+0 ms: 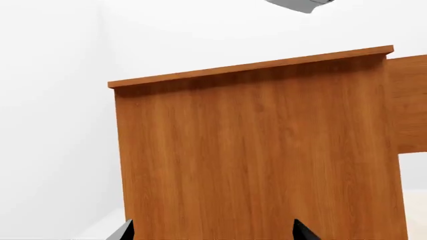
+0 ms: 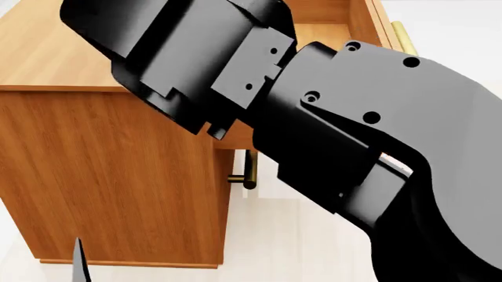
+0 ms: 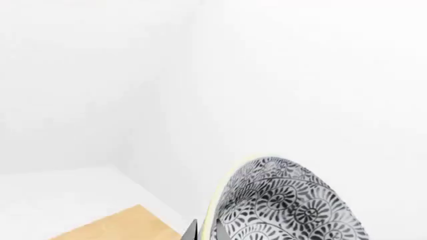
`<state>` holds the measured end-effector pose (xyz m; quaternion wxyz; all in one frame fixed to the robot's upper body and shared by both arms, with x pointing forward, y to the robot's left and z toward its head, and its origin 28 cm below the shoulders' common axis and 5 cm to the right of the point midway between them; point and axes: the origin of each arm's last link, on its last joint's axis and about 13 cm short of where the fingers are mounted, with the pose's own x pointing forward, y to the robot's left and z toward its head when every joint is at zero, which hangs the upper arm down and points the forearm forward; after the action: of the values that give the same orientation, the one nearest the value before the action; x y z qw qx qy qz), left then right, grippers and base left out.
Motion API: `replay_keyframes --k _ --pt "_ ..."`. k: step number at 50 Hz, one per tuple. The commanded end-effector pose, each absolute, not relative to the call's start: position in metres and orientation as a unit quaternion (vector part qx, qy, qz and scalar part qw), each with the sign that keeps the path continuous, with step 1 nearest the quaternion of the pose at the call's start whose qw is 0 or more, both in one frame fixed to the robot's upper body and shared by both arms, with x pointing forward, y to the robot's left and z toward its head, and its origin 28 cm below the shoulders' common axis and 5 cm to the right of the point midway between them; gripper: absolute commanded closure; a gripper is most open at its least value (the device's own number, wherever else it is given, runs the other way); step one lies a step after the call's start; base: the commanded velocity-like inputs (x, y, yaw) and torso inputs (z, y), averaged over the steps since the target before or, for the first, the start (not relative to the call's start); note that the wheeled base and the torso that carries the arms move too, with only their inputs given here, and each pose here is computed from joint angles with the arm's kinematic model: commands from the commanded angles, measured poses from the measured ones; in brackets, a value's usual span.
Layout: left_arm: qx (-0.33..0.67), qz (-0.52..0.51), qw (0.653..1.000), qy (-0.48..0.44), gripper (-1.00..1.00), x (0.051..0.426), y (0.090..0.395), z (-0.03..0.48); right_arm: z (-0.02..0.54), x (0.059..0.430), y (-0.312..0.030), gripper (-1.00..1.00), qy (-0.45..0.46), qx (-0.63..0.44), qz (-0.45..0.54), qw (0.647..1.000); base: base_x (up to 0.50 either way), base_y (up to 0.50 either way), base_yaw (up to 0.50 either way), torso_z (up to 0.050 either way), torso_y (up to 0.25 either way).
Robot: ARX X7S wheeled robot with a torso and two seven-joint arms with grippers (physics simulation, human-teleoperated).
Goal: Put the bowl on top of the cabinet.
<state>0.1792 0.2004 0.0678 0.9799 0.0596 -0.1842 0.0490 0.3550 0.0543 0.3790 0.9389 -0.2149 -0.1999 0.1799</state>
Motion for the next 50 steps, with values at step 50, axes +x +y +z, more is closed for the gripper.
replay_keyframes --k 50 --pt "0.057 0.043 0.979 -0.189 -1.0 0.178 0.2 0.066 0.396 0.371 0.039 1.0 -0.247 -0.394 0.251 0.849 0.0 0.0 0.0 0.0 0.001"
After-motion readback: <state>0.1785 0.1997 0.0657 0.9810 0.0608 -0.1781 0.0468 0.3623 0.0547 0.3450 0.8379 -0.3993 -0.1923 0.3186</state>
